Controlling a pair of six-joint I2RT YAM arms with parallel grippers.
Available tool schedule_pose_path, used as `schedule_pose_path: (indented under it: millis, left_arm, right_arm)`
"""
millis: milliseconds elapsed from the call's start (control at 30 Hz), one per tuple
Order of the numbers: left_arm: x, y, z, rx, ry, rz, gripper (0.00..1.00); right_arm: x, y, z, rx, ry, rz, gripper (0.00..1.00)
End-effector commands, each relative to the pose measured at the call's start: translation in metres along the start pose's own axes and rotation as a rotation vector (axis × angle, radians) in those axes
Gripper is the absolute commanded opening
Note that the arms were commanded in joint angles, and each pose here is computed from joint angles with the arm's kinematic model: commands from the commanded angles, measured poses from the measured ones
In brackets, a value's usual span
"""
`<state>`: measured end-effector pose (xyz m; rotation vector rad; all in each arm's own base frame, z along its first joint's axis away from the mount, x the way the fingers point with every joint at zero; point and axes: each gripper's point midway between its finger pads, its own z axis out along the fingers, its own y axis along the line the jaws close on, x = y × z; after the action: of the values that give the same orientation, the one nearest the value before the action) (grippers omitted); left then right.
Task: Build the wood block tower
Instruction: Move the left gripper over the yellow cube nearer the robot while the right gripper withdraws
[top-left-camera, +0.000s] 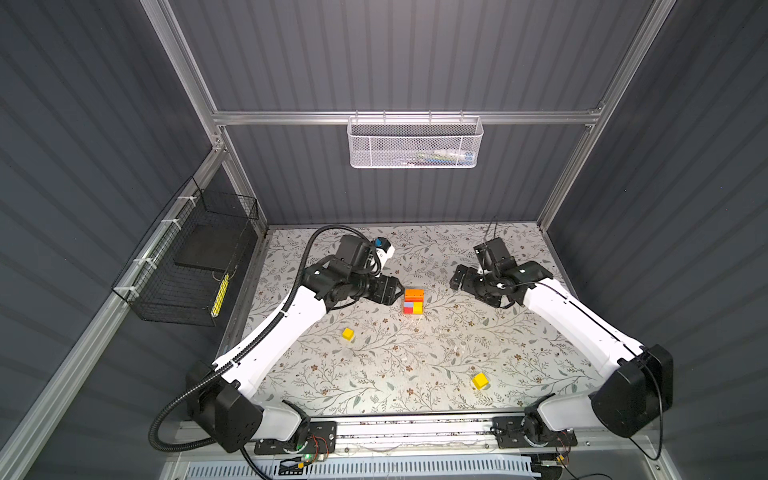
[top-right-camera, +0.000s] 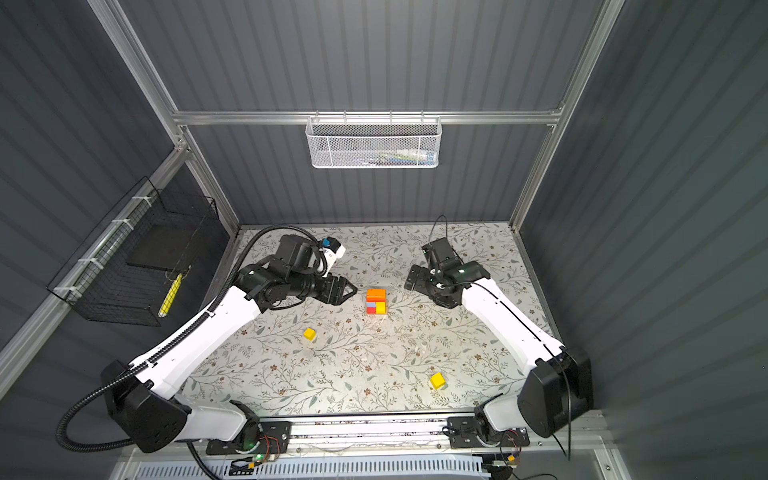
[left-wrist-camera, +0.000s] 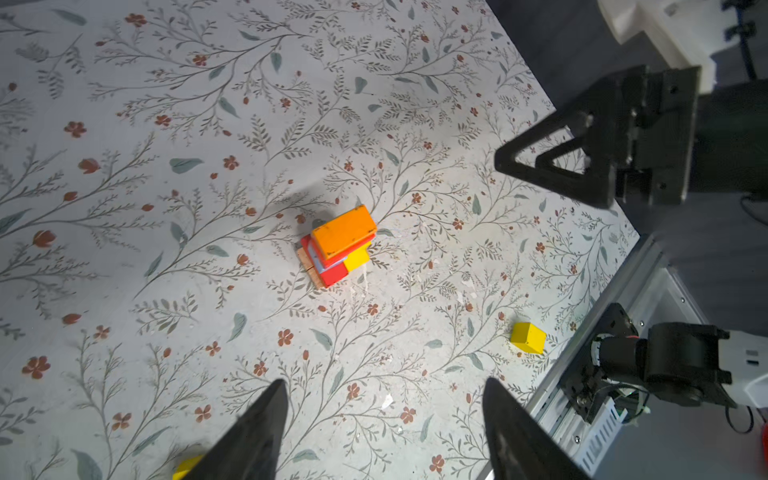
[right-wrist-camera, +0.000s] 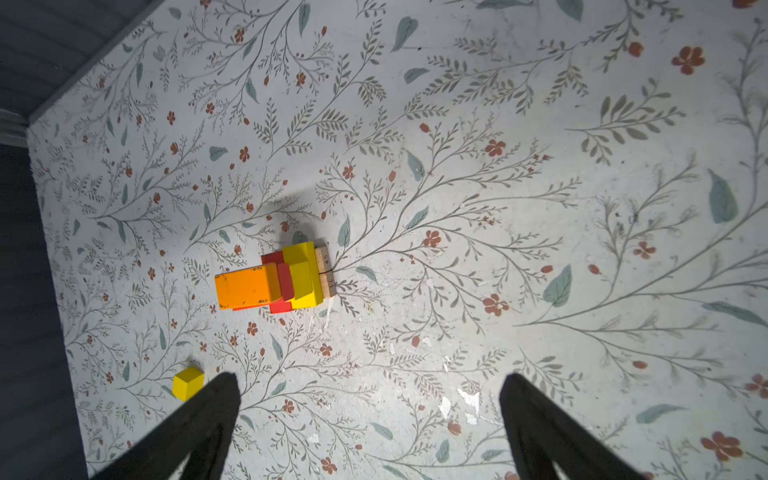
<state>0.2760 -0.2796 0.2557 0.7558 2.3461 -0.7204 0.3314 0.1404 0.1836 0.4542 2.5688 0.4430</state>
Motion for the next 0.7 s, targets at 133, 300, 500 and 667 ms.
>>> schedule_pose_path:
  millis: [133, 300, 500, 667]
  left_arm:
    - [0.004, -0.063, 0.030, 0.041, 0.113, 0.238, 0.74]
    - [0.021, -0.107, 0.066, 0.074, 0.203, 0.392, 0.74]
    - [0.051, -0.144, 0.110, 0.079, 0.318, 0.549, 0.74]
    - [0.071, -0.160, 0.133, 0.088, 0.380, 0.611, 0.75]
  right_arm:
    - [-0.034, -0.022, -0.024, -0.070, -0.139, 0.035, 0.99]
    - [-0.050, -0.047, -0.036, -0.087, -0.195, 0.109, 0.99]
    - [-0.065, -0.087, -0.044, -0.052, -0.251, 0.244, 0.99]
    - [-0.070, -0.113, -0.040, -0.041, -0.270, 0.349, 0.99]
